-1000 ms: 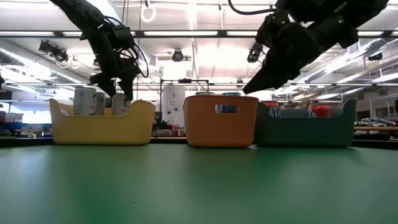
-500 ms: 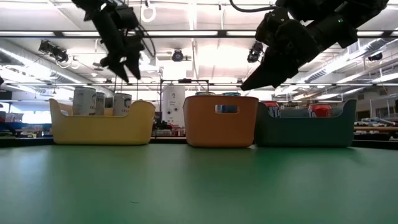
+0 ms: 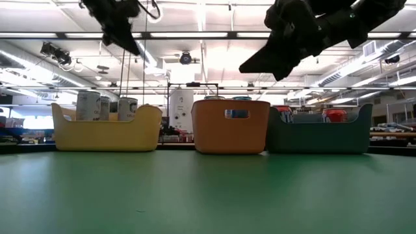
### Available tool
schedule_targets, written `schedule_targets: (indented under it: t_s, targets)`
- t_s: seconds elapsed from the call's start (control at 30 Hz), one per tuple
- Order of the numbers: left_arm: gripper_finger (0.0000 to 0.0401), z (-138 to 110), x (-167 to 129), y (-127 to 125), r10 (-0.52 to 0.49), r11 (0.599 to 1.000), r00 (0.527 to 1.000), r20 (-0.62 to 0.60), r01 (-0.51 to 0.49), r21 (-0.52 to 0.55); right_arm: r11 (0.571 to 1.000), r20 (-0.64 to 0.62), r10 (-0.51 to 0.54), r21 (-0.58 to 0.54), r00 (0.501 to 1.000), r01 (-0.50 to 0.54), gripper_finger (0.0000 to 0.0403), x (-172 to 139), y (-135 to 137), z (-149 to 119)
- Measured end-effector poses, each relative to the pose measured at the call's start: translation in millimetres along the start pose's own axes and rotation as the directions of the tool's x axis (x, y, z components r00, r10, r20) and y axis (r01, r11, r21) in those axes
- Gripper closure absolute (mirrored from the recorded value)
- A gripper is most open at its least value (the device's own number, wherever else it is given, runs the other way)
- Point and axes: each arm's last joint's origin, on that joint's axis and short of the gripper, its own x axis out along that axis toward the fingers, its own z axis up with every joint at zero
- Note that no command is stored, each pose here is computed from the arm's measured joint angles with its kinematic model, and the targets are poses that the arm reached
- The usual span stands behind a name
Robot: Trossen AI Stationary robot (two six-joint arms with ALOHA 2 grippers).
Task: Sort soda cans
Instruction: Put the blue soda can into the orange bin
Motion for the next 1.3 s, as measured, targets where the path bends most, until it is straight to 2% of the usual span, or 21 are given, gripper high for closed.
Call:
schedule_targets:
  t_s: [0.1,0.23,0.43,0.5,0.63,0.77,1.0,1.17,1.3]
  targets:
    - [0.039,-11.4,-16.8,-9.8,-0.09,0.996,0.994,0.055,0.089,0.005,1.0,0.027,0.007,0.001,1.0,-0.007,0.0401,0.0,0.4,2.7]
    - [0.0397,-26.0,-32.4,-25.9,-0.207,0.978,0.973,0.103,0.207,0.015,0.998,0.104,0.067,-0.026,0.992,-0.065,0.0399,3.5,2.9,8.3]
    - [0.0399,-40.1,-43.3,-53.9,-0.365,0.929,0.925,0.103,0.355,0.106,0.989,0.12,0.141,-0.068,0.983,-0.133,0.0394,30.8,7.8,13.9]
    - [0.0399,-43.7,-42.8,-65.1,-0.439,0.892,0.895,0.087,0.422,0.159,0.988,0.101,0.141,-0.07,0.985,-0.135,0.0394,43.4,8.9,14.4]
    - [0.0396,-47.2,-36.1,-86.1,-0.613,0.784,0.784,0.097,0.587,0.203,0.984,0.068,0.163,-0.09,0.984,-0.156,0.0393,65.4,11.3,14.3]
    - [0.0384,-47.9,-25.6,-100.2,-0.674,0.733,0.736,0.066,0.655,0.185,0.979,0.054,0.188,-0.093,0.981,-0.183,0.039,76.8,13.3,17.0]
    - [0.0378,-46.7,-27.5,-118.0,-0.626,0.745,0.759,-0.181,0.65,0.151,0.978,0.048,0.19,-0.096,0.981,-0.185,0.0391,79.6,13.6,17.4]
    - [0.0354,-41.0,-35.2,-134.4,-0.594,0.768,0.73,-0.336,0.64,0.033,0.976,0.041,0.19,-0.113,0.981,-0.185,0.0389,79.6,13.6,16.7]
    - [0.0321,-42.5,-41.5,-149.9,-0.547,0.806,0.703,-0.456,0.588,-0.06,0.974,0.036,0.189,-0.132,0.981,-0.183,0.0387,79.6,13.5,16.2]
